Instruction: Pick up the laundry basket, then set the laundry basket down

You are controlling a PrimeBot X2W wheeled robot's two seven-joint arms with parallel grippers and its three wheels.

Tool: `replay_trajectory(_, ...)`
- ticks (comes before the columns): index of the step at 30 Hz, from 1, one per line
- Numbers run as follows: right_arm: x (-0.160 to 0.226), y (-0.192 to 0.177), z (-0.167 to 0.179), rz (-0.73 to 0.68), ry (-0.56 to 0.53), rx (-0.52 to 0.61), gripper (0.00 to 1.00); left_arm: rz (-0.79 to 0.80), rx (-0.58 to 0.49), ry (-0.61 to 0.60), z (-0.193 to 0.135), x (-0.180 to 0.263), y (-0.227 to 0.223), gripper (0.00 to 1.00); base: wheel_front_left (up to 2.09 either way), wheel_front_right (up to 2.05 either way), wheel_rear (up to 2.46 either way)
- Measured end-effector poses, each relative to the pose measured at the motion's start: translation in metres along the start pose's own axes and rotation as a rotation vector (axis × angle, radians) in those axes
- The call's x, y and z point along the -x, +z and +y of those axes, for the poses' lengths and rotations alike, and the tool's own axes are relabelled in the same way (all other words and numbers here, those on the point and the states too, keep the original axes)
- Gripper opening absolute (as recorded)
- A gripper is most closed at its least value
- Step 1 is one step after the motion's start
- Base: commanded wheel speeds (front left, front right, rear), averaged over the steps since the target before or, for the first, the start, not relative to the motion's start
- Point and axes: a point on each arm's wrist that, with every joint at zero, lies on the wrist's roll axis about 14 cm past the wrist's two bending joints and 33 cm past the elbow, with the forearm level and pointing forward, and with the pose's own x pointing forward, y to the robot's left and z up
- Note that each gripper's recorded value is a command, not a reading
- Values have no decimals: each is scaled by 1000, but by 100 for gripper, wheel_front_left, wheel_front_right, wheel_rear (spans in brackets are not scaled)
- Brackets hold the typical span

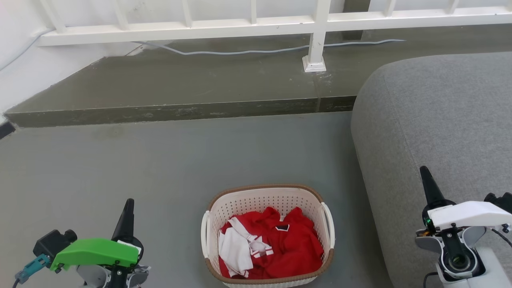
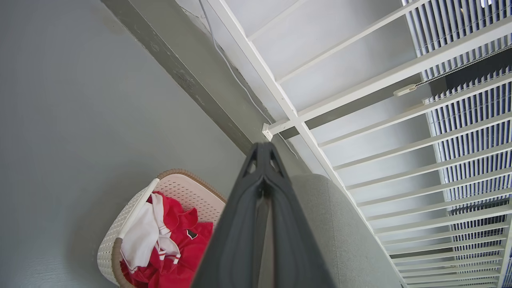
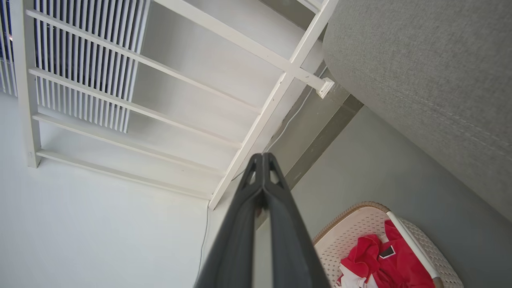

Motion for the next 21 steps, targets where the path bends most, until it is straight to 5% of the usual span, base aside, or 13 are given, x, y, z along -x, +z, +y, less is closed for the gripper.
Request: replay_trajectory(21, -2, 11, 4, -19, 17, -260, 0, -31, 234, 9, 7, 2, 18, 0, 0, 0, 0)
